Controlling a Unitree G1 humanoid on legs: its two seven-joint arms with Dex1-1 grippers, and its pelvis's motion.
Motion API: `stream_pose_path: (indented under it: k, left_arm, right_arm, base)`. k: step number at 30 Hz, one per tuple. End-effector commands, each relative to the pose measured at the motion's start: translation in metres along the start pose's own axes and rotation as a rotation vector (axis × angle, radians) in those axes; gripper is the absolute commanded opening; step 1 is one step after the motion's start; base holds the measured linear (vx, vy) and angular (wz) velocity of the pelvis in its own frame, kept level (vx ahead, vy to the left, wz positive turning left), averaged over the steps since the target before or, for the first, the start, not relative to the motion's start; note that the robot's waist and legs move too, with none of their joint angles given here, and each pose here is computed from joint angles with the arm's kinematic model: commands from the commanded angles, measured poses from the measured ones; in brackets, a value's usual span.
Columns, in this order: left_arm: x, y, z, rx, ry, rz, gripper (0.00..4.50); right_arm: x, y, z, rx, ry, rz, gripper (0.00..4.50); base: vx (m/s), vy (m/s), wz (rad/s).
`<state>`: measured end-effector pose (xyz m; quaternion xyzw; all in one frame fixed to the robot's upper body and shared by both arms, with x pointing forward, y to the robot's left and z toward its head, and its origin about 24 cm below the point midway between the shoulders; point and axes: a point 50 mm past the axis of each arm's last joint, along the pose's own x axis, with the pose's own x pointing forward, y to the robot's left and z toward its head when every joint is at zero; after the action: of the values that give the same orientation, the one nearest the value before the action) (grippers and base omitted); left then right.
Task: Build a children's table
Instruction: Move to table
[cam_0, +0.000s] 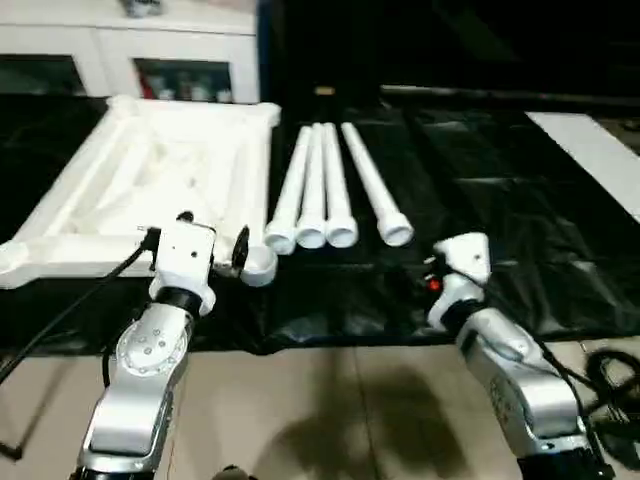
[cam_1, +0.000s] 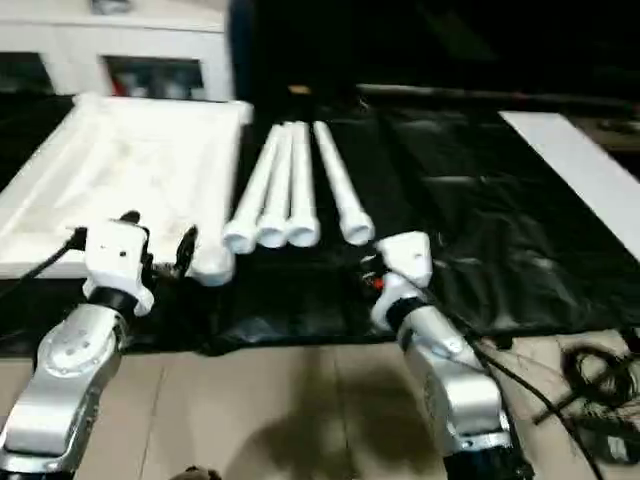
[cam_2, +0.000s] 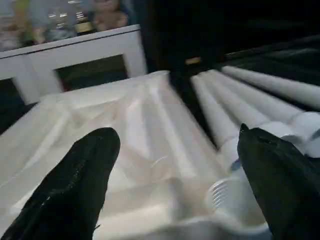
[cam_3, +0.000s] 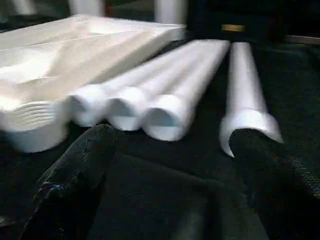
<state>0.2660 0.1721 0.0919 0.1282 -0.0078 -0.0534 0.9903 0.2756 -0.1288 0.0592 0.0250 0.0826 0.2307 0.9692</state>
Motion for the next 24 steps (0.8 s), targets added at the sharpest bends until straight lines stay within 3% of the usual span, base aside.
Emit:
stream_pose_path:
  k: [1, 7, 13, 24]
  left_arm:
    - [-0.0034, 0.0029, 0.0024, 0.008, 0.000, 0.005, 4.27]
    - [-0.0049, 0.0045, 0.0028, 0.009, 0.002, 0.006, 4.27]
    - [-0.0051, 0.0047, 0.0025, 0.012, 0.007, -0.004, 4.27]
    - [-0.0045, 0.0057, 0.0005, 0.006, 0.017, 0.000, 4.27]
  right_arm:
    - [0.0027, 0.0049, 0.0069, -0.015, -0.014, 0.043, 4.09]
    - [0.0033, 0.0076, 0.0068, -0.025, -0.016, 0.077, 4.09]
    - [0.0047, 0.0040, 0.0092, 0.016, -0.031, 0.063, 4.09]
    - [0.0030, 0.0036, 0.0087, 0.010, -0.036, 0.065, 4.09]
  base:
    - [-0.078, -0.033, 0.63]
    - [0.097, 0.128, 0.45]
    - [0.143, 0.017, -0.09]
    - [0.112, 0.029, 0.01]
